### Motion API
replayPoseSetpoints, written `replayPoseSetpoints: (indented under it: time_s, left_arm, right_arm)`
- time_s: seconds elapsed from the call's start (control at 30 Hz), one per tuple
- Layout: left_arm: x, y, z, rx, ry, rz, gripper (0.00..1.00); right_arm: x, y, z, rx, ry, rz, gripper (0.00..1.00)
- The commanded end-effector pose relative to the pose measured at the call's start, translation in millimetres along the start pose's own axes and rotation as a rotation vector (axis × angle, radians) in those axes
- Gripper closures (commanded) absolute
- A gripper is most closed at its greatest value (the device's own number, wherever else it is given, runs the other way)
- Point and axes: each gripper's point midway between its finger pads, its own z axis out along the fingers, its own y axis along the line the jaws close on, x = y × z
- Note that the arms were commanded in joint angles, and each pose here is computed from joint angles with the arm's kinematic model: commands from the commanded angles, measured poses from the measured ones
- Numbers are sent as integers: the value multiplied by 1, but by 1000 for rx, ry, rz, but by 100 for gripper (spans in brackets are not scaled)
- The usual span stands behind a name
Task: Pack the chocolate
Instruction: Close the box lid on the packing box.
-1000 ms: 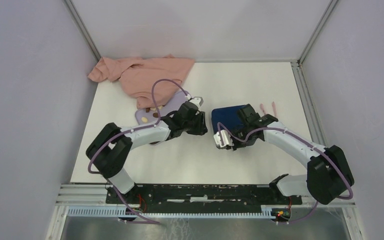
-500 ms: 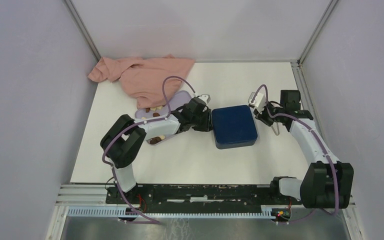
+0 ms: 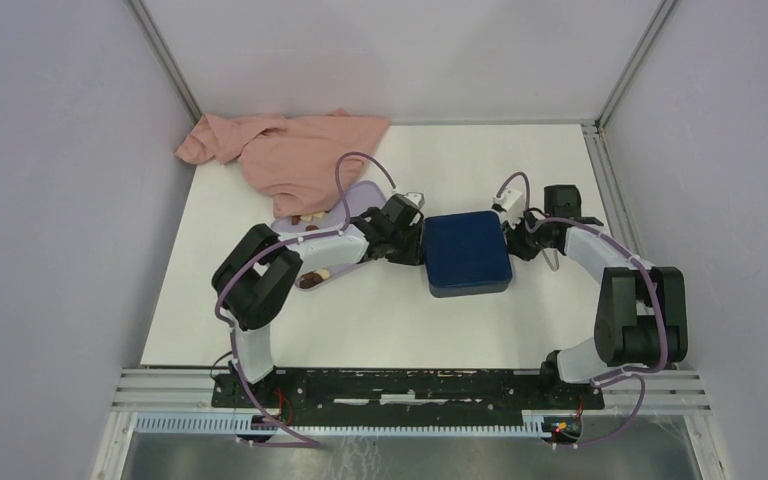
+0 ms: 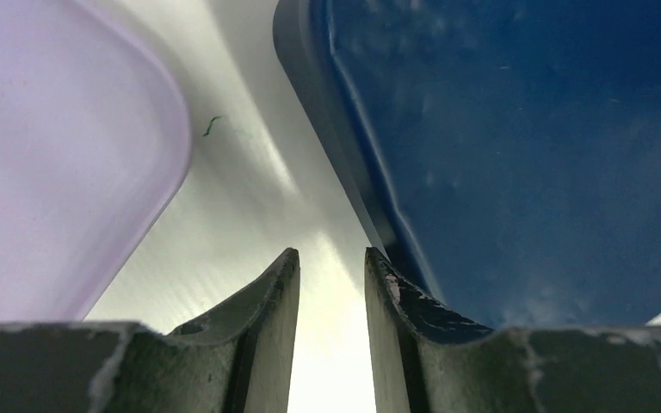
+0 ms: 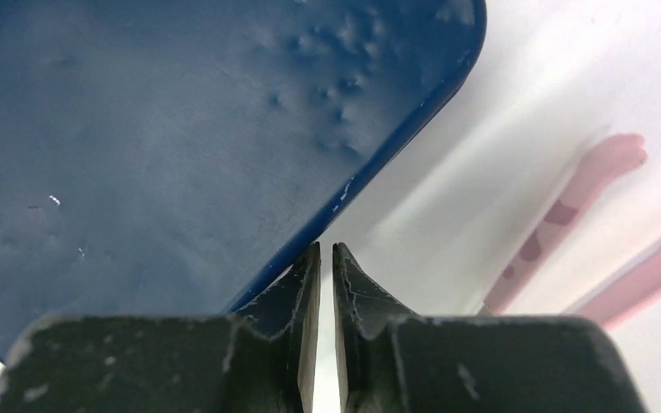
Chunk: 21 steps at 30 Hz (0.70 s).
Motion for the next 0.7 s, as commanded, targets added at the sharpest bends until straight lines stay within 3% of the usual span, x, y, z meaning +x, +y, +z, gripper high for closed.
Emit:
replayPoseSetpoints:
  time_s: [0.0, 0.37, 0.53, 0.67]
  left_arm:
    - [-22, -33, -1, 86, -52, 1, 59]
    - [-21, -24, -3, 39, -51, 3, 59]
    - [-25, -23, -5, 28, -53, 12, 59]
    - [-24, -23, -2, 22, -41, 17, 59]
  right_arm:
    - [-38, 42, 4, -171, -128, -13, 84]
    - [-11, -41, -38, 214, -31, 17, 76]
    - [-13, -29, -38, 152, -89, 42, 75]
    - [-10, -31, -35, 137, -59, 56, 75]
